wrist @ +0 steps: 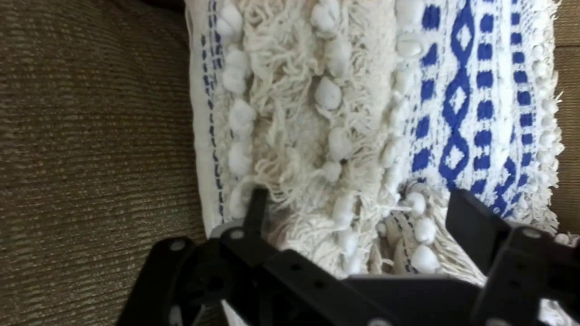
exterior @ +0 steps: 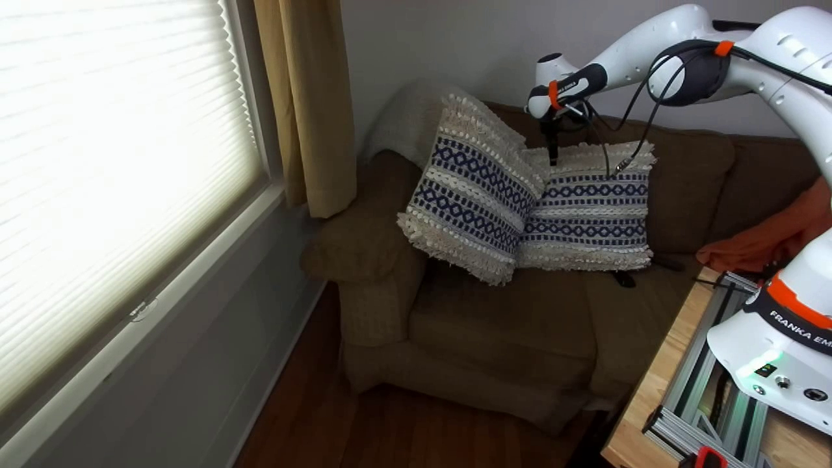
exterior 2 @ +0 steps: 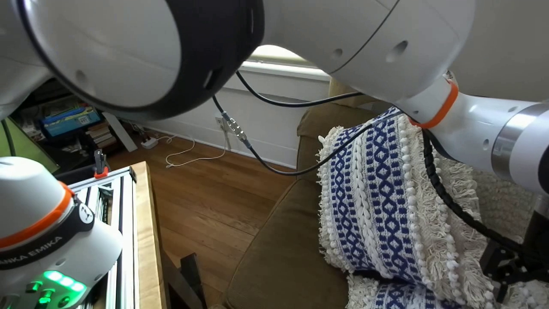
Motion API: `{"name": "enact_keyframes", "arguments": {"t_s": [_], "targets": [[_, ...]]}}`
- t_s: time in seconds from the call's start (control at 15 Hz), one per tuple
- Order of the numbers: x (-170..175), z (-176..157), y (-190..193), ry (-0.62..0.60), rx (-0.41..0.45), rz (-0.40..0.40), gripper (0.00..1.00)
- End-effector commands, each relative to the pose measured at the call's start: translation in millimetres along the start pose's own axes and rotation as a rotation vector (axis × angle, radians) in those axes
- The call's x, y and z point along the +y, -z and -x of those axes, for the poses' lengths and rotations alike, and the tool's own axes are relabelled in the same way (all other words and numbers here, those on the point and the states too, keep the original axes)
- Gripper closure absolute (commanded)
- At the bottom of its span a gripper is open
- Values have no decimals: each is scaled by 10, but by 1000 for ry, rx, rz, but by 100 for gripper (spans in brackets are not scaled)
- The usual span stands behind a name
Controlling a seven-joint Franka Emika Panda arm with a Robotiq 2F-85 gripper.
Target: Move the white and blue pillow on the right slightly to the right
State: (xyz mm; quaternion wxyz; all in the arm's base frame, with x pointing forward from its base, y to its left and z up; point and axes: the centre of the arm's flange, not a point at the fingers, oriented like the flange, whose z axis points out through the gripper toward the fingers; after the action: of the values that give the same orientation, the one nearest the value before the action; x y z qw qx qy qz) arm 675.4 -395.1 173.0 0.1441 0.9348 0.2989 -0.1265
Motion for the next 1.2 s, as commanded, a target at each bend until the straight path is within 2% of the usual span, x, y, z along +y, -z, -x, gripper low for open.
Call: {"name": "enact_keyframes", "arguments": {"t_s": [0.0, 0.27, 0.53, 0.6, 0.67, 1.13], "targets": [[340, -88, -127, -51, 0, 24, 0], [422, -124, -199, -100, -3, 48, 0], [399, -196, -335, -105, -21, 39, 0], [385, -206, -360, -98, -20, 22, 25], [369, -206, -371, -87, -26, 3, 25], [315, -16, -147, -127, -144, -107, 79]]}}
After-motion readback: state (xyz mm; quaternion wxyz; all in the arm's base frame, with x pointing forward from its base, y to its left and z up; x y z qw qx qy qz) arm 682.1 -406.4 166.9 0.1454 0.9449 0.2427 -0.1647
